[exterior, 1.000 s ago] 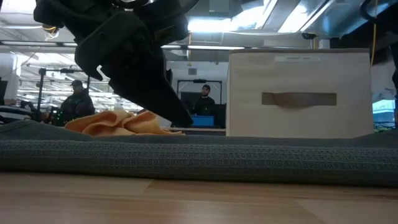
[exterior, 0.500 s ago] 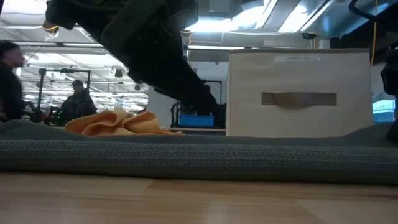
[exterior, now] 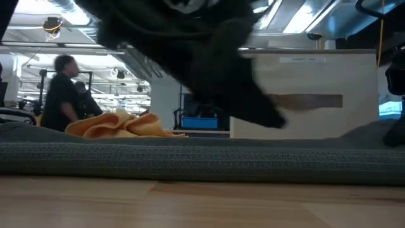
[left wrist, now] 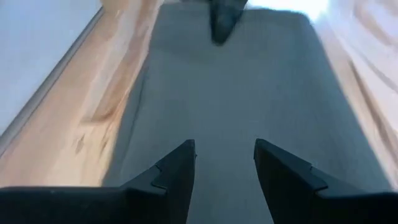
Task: Fold towel
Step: Fold the gray towel
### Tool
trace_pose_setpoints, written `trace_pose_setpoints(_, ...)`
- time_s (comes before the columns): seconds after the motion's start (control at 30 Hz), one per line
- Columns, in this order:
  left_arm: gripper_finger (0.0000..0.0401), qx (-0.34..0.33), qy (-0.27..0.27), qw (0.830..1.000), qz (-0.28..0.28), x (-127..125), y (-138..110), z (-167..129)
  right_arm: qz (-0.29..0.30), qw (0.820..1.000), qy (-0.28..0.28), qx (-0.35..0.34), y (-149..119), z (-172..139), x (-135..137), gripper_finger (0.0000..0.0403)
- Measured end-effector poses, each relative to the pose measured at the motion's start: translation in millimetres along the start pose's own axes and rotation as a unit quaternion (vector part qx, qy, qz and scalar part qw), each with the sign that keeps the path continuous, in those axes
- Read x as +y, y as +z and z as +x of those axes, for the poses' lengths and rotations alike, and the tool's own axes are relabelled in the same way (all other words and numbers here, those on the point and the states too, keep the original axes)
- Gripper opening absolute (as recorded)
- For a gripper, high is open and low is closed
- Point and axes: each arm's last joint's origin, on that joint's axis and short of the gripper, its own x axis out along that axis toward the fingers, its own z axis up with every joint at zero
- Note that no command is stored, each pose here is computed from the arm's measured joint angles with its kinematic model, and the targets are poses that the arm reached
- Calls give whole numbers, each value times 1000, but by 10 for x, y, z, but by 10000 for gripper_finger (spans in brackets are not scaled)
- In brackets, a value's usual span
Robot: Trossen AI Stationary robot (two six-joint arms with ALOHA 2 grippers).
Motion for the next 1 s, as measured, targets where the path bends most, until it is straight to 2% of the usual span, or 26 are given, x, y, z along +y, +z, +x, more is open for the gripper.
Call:
trace_pose_setpoints(0.13,159,-8,5,1000,15,-31,76,238,2,1000,2,1,-1,0,4,20)
trace_pose_setpoints(0.27,159,-14,12,999,41,-14,133,383,6,1000,5,2,-6,-1,30,8)
trace_pose_setpoints(0.43,159,8,-6,999,41,22,6,509,44,999,18,14,4,-30,108,14)
trace_pose_setpoints(0.73,159,15,-19,999,34,-1,-87,580,83,994,69,-22,153,-46,282,6)
trace_pose_setpoints(1.0,159,17,-17,999,42,0,-95,582,49,991,113,-45,436,134,462,8)
